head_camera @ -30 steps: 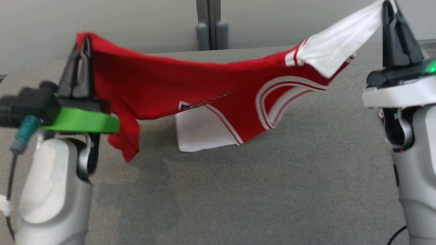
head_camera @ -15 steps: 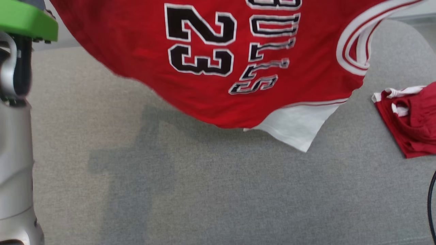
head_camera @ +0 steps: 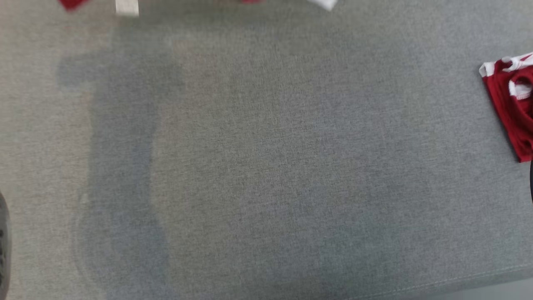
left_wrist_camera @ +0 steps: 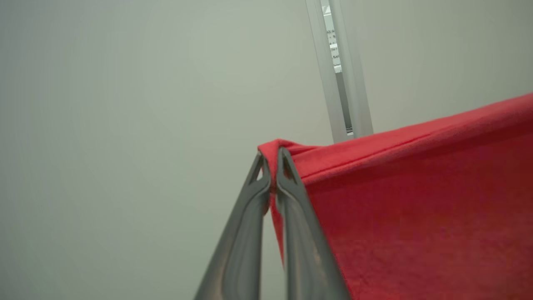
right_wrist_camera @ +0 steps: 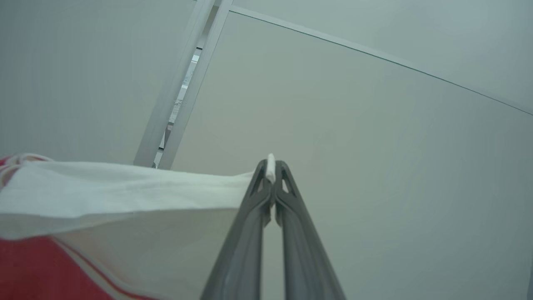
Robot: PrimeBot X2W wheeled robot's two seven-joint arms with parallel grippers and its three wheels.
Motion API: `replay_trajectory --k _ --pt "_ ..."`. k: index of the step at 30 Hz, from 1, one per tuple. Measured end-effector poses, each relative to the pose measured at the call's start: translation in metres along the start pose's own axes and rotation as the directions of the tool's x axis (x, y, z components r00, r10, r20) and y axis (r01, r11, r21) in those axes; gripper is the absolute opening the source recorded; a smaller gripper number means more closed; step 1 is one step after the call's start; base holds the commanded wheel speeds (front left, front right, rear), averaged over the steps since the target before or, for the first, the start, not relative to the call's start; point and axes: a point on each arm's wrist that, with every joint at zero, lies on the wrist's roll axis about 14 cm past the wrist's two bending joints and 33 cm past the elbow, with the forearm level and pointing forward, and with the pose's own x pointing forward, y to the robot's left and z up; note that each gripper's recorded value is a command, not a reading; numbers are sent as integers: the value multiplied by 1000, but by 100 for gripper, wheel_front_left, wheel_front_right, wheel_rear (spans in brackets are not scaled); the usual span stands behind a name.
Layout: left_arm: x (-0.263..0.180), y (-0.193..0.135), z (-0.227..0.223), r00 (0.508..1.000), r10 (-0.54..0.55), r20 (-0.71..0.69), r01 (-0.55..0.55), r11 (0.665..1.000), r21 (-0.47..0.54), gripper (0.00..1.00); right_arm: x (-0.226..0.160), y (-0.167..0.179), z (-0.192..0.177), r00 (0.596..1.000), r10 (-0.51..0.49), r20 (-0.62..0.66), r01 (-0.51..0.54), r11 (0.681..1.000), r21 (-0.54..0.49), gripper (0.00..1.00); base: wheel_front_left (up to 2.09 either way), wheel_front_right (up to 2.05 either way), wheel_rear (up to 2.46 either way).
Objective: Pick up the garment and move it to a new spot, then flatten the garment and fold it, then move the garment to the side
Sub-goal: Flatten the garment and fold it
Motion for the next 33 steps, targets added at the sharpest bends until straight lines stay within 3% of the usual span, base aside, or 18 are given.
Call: replay_trajectory --k 8,15,19,24,28,33 --pt "-4 -7 -84 996 17 -85 -24 997 -73 0 -21 0 -73 994 -40 -106 47 997 66 0 0 0 0" --pt "-107 -34 -193 924 -22 -383 -57 979 -195 0 -116 21 -143 942 -10 -335 72 982 172 0 0 0 0" --pt "-187 -38 -221 857 -3 -515 -151 954 -257 0 -194 38 -169 871 5 -491 142 955 262 0 0 0 0" --pt "-290 -50 -236 743 15 -669 -262 927 -270 0 -284 47 -175 768 3 -641 247 921 300 0 0 0 0" --pt "-345 -60 -231 674 14 -738 -307 915 -263 0 -349 56 -167 676 7 -737 315 901 298 0 0 0 0" --pt "-385 -56 -214 636 42 -770 -360 899 -248 0 -399 64 -147 606 -7 -796 396 870 294 0 0 0 0"
